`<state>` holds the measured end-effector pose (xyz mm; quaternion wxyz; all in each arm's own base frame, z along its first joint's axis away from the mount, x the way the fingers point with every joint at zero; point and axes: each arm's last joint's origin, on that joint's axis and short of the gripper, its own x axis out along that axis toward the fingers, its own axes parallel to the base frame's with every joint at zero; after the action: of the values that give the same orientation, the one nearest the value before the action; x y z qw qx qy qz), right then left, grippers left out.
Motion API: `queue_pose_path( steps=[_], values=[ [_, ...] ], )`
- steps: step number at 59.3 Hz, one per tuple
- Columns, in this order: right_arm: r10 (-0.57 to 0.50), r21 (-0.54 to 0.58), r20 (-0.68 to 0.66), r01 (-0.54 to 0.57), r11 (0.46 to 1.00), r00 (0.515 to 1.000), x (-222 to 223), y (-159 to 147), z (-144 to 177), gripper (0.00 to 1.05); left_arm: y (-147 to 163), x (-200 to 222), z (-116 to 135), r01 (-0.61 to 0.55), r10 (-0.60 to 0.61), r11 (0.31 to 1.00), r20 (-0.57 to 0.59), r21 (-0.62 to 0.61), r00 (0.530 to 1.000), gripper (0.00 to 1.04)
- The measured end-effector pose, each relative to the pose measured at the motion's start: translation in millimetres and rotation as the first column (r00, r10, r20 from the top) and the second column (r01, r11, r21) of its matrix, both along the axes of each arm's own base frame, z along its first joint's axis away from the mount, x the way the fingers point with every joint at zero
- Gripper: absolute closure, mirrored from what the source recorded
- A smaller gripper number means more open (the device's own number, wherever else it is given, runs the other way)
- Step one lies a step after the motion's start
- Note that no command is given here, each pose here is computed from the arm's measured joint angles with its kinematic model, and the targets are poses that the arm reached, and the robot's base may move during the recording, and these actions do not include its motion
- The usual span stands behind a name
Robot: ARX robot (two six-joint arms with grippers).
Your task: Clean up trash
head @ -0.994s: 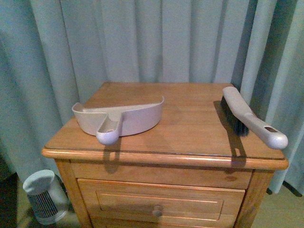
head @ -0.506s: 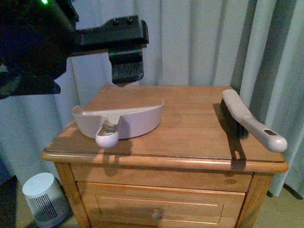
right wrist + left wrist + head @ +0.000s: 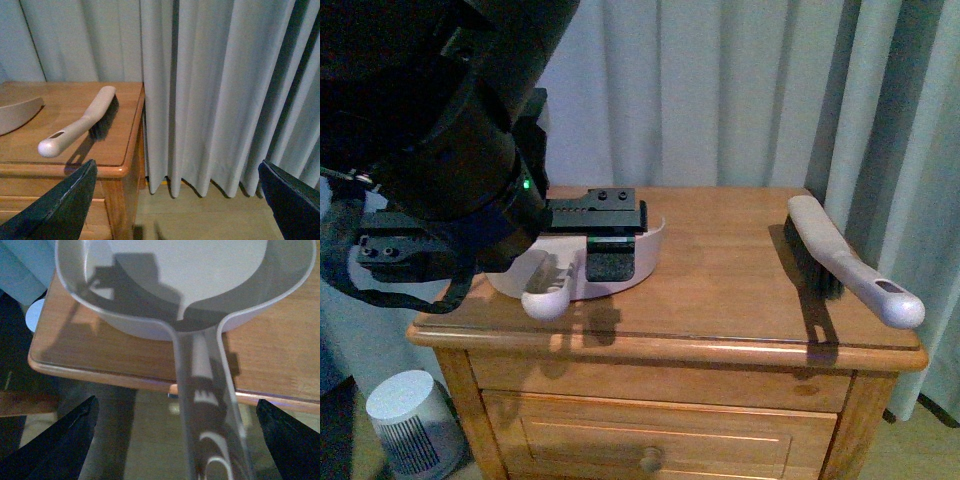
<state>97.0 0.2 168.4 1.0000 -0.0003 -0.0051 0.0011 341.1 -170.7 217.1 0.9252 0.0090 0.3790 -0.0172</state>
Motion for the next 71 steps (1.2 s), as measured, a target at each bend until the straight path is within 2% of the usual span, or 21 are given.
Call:
queue_pose_path(
  steps=[24, 48, 61, 66, 71],
  values=[
    [0.000, 0.000, 0.000, 0.000, 1.000, 1.000, 0, 0, 0, 0.07, -6, 21, -21, 0.040, -0.038, 0.997, -0.026, 0.068, 0.999, 0.09],
    [0.000, 0.000, 0.000, 0.000, 1.000, 1.000, 0, 0, 0, 0.07, -6, 22, -24, 0.041, -0.038, 0.997, -0.035, 0.067, 0.999, 0.75],
    [0.000, 0.000, 0.000, 0.000, 1.000, 1.000, 0, 0, 0, 0.07, -2, 19, -21, 0.032, -0.032, 0.998, -0.009, 0.051, 0.999, 0.77],
    [0.000, 0.000, 0.000, 0.000, 1.000, 1.000, 0, 0, 0, 0.07, 1, 15, -15, 0.033, -0.036, 0.998, 0.045, 0.050, 0.998, 0.77],
    [0.000, 0.000, 0.000, 0.000, 1.000, 1.000, 0, 0, 0, 0.07, 6, 9, 0, 0.049, -0.054, 0.998, 0.152, 0.033, 0.987, 0.77]
  ],
)
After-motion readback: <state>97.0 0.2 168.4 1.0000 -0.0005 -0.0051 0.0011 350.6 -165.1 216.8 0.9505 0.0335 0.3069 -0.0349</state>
